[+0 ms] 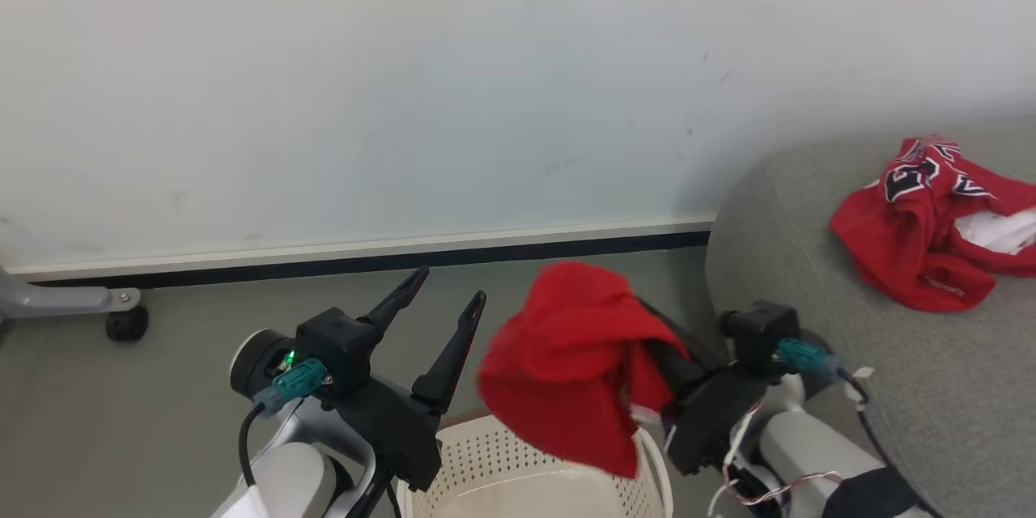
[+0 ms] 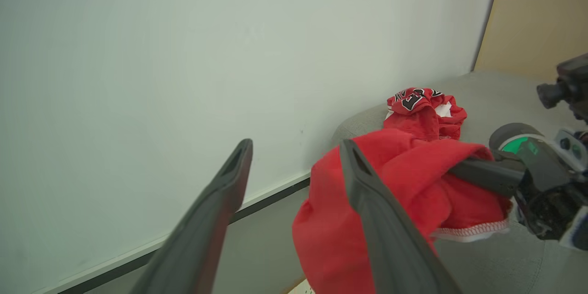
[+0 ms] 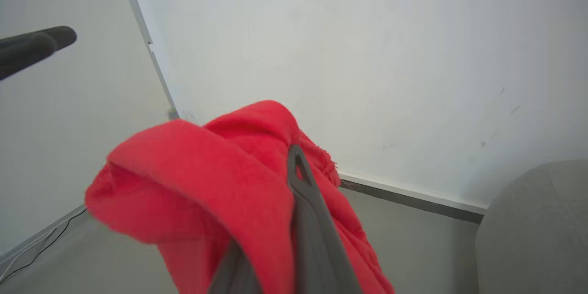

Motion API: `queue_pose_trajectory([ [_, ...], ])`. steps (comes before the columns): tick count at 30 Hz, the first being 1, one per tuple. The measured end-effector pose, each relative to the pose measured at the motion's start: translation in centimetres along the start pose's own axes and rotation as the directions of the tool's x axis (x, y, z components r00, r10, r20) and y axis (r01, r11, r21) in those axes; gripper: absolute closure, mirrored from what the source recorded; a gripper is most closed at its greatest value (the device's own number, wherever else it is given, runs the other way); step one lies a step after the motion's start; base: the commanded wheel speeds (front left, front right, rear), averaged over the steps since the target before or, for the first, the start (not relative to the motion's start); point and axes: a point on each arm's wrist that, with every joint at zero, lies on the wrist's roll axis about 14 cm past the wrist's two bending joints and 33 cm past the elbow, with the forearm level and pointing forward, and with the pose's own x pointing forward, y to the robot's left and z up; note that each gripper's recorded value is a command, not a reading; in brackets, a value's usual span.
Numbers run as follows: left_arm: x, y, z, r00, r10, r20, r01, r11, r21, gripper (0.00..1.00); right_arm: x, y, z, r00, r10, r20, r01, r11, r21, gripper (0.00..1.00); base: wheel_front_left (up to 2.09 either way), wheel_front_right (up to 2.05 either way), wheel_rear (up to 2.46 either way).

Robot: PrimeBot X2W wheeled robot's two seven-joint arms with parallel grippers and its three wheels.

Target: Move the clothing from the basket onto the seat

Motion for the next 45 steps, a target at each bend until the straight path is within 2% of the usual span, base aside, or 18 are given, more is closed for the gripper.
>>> queue_pose_trajectory([
  [8, 0.6, -2.1, -1.5, 0.998, -0.059, -0.014, 0.058, 0.997, -0.051, 0.00, -3.5, -6.4, 0.6, 0.981, -0.190, 0.020, 0.191, 0.982, -0.009, 1.00, 0.00, 0.00, 0.00],
  [13, 0.8, -4.5, -2.9, 0.993, -0.117, -0.034, 0.114, 0.990, -0.083, 0.00, -6.3, -8.6, 0.1, 0.958, -0.285, 0.022, 0.285, 0.959, -0.006, 1.00, 0.00, 0.00, 0.00],
  [19, 1.8, -8.0, -3.4, 0.976, -0.214, -0.026, 0.210, 0.971, -0.114, 0.00, -9.7, -10.7, 0.7, 0.924, -0.380, 0.049, 0.381, 0.925, -0.012, 1.00, 0.00, 0.00, 0.00],
  [29, 3.1, -13.6, -4.4, 0.931, -0.365, -0.025, 0.357, 0.921, -0.159, 0.00, -15.2, -13.3, 1.6, 0.853, -0.515, 0.087, 0.518, 0.855, -0.019, 1.00, 0.00, 0.00, 0.00],
  [38, 3.7, -17.5, -5.7, 0.877, -0.478, -0.045, 0.464, 0.868, -0.178, 0.00, -20.3, -15.6, 1.0, 0.768, -0.636, 0.070, 0.639, 0.769, -0.018, 1.00, 0.00, 0.00, 0.00],
  [42, 3.7, -18.1, -6.3, 0.864, -0.500, -0.055, 0.483, 0.855, -0.188, 0.00, -20.8, -16.1, 0.5, 0.754, -0.654, 0.053, 0.656, 0.755, -0.015, 1.00, 0.00, 0.00, 0.00],
  [45, 3.6, -17.8, -6.5, 0.867, -0.495, -0.062, 0.477, 0.859, -0.186, 0.00, -20.5, -16.3, 0.7, 0.757, -0.651, 0.057, 0.652, 0.758, -0.015, 1.00, 0.00, 0.00, 0.00],
])
